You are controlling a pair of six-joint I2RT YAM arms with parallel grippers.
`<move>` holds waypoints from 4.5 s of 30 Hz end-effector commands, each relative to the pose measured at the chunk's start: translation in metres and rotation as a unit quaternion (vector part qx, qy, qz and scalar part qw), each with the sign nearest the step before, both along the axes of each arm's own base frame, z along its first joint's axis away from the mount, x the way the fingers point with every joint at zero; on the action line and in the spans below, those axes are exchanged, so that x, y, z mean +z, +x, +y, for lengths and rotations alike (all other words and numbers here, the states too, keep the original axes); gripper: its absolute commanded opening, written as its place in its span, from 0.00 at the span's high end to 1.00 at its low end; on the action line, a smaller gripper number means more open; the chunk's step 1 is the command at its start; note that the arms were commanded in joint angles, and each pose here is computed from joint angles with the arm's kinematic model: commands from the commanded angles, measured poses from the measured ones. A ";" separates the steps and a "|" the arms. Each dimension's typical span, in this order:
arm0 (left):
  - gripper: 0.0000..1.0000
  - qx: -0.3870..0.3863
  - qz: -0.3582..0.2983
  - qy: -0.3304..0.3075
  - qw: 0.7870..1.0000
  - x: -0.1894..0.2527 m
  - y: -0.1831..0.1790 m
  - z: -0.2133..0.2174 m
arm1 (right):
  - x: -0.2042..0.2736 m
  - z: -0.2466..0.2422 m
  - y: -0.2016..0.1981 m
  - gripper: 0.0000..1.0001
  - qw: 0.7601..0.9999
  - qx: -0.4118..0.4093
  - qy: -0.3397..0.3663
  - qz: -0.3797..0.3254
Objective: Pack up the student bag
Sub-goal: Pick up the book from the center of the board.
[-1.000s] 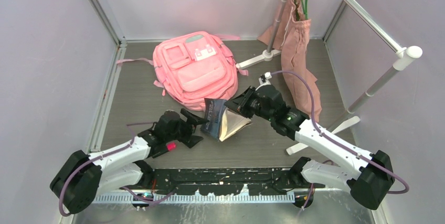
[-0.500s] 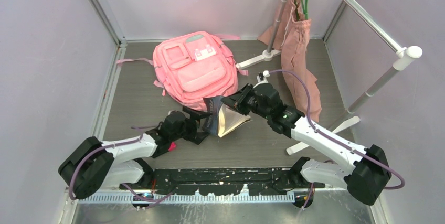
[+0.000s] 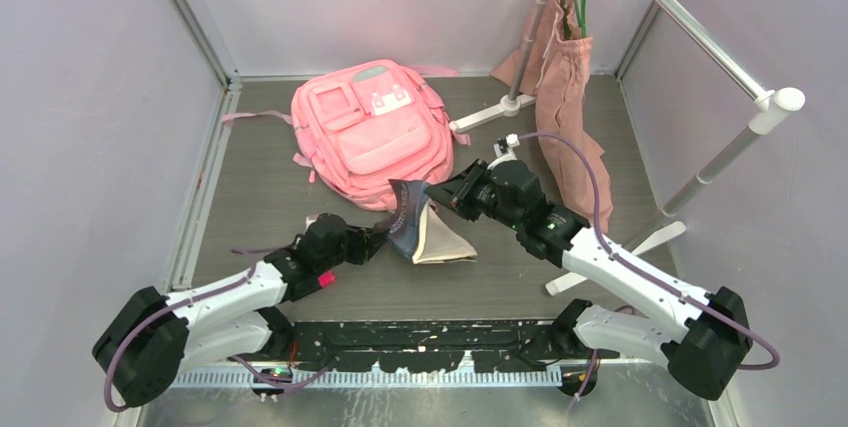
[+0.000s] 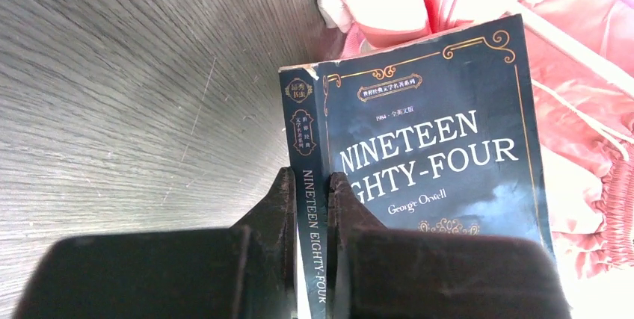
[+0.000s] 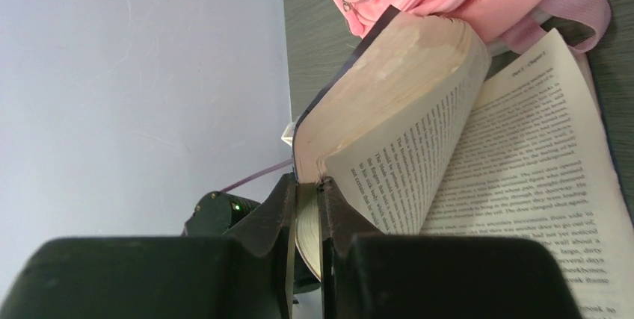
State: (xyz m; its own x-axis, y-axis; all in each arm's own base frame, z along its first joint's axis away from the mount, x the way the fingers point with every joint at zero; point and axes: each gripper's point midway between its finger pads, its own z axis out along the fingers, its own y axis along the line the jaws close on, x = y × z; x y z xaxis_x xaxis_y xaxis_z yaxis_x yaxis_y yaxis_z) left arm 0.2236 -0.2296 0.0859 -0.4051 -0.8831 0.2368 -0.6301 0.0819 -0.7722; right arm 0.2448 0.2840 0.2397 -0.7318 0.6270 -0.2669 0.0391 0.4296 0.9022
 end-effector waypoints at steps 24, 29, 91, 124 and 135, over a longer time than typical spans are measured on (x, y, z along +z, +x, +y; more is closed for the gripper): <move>1.00 -0.134 -0.196 0.073 0.969 0.114 0.019 -0.034 | -0.006 -0.105 -0.027 0.06 0.974 -0.075 -0.206 -0.058; 1.00 -0.189 -0.242 0.088 0.948 0.136 0.016 -0.047 | -0.005 -0.088 -0.031 0.02 0.972 -0.012 -0.218 -0.087; 1.00 -0.394 -0.504 -0.088 0.763 0.381 -0.015 -0.025 | 0.080 0.041 -0.035 0.00 0.874 0.300 0.275 -0.266; 1.00 -0.344 -0.504 -0.071 0.789 0.376 0.015 0.000 | 0.137 0.040 -0.062 0.42 0.840 0.312 0.315 -0.312; 0.99 -0.352 -0.499 -0.039 0.791 0.357 0.015 0.005 | 0.135 0.046 -0.053 0.99 0.846 0.313 0.328 -0.280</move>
